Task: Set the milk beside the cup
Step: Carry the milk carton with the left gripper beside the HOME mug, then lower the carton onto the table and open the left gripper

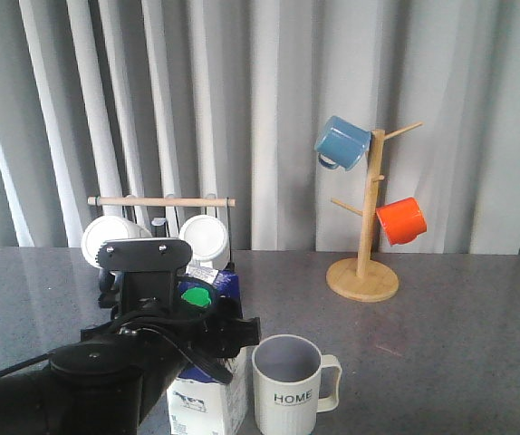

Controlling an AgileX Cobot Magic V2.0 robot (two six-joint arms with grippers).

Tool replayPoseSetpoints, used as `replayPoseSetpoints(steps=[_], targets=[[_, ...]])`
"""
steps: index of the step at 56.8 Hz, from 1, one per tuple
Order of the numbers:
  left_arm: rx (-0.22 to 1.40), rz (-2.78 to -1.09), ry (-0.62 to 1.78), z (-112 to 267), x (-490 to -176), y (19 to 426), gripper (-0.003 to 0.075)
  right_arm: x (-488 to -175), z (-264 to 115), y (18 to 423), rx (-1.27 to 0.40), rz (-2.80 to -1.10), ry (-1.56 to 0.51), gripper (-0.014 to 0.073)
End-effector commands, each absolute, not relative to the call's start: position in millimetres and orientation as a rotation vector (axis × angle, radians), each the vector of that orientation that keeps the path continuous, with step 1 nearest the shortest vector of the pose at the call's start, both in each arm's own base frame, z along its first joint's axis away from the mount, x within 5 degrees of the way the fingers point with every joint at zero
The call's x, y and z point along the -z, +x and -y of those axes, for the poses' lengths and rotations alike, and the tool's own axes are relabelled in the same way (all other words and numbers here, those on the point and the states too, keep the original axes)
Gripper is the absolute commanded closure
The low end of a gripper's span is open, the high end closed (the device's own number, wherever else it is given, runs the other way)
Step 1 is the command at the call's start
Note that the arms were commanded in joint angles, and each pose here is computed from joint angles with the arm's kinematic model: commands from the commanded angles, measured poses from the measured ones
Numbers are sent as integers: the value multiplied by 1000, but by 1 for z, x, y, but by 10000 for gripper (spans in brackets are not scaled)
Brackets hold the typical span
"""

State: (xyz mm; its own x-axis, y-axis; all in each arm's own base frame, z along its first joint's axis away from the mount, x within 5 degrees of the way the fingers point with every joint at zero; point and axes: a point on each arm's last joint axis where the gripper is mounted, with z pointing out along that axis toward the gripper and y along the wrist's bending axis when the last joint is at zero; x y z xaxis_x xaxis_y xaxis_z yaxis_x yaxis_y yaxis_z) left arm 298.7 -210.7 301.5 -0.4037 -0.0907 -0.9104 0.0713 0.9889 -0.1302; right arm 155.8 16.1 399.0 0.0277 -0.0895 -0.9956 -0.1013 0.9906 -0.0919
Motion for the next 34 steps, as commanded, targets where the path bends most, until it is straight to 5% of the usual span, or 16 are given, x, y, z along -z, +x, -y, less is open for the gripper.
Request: replayPoseSetpoints(steps=[1,11,25,34], targets=[[204,-1908,-14,209,-325,296,136,-417,-15,152,3,-1443,-141,603],[233,-1883,-15,210,-336,294,137,-417,-15,152,3,-1443,-141,603],[283,-1711,-10,198,-393,278,162,-417,-15,152,3,-1443,-141,603],[282,-1578,-20,178,-432,259,351,-417,-15,152,3,-1443,-141,603]])
